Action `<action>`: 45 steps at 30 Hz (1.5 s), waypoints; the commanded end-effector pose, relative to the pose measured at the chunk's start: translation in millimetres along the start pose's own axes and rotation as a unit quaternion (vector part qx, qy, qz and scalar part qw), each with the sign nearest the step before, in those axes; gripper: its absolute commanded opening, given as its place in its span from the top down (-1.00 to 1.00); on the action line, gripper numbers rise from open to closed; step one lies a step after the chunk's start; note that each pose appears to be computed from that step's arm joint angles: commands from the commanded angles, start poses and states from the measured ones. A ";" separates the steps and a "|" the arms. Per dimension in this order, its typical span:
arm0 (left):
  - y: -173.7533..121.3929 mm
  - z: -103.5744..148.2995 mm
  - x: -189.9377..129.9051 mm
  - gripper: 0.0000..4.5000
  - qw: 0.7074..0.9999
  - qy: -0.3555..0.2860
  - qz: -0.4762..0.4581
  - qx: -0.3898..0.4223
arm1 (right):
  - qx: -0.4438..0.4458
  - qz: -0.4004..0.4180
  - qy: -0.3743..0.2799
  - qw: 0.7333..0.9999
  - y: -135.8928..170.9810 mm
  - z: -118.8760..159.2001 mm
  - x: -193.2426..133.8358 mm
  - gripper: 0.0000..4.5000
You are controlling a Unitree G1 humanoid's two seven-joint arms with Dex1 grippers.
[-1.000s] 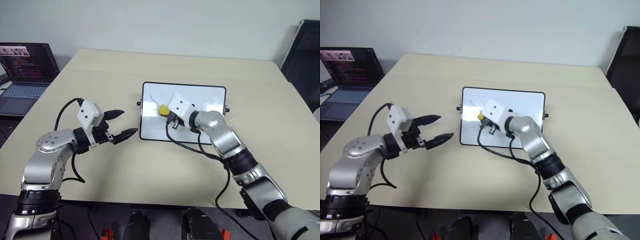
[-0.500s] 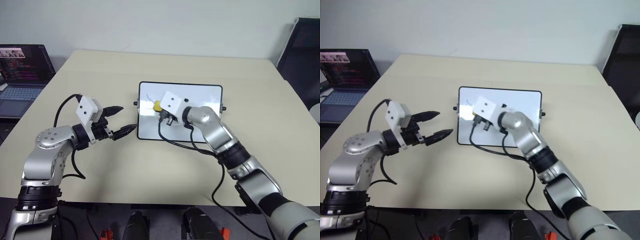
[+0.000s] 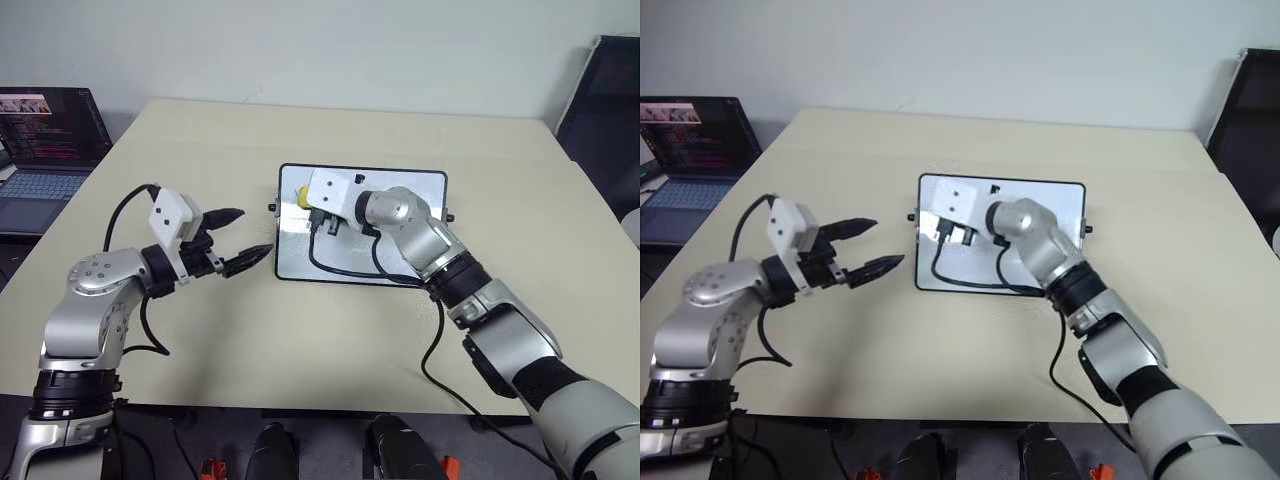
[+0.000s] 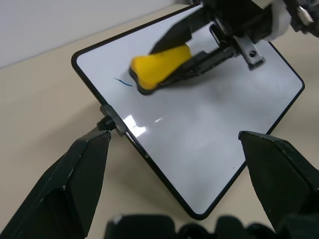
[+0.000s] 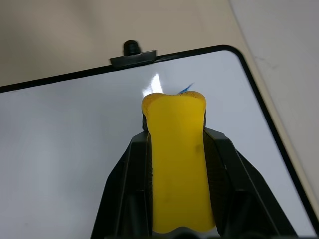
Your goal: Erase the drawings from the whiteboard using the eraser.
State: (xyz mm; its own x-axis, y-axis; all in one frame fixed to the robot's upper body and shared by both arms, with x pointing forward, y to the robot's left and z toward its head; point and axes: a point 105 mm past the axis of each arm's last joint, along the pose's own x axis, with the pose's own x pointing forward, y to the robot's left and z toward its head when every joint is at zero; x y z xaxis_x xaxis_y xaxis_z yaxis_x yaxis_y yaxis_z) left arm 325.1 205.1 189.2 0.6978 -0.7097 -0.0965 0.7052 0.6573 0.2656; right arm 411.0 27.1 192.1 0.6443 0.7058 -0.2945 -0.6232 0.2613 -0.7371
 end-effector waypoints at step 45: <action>-31.5 30.7 27.7 -1.00 0.995 -0.052 -0.082 -0.002 | 0.259 -0.173 -0.044 0.949 -5.3 -39.0 -141.7 0.52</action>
State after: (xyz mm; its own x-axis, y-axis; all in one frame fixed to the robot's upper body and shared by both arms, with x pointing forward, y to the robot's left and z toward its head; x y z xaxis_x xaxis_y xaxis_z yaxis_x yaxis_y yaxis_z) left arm 325.4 170.7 195.3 0.6058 -0.7931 -0.0634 0.7837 0.5811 0.2194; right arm 352.6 -88.9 195.5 0.8066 0.5864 -0.0745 -0.5673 0.7324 -0.3765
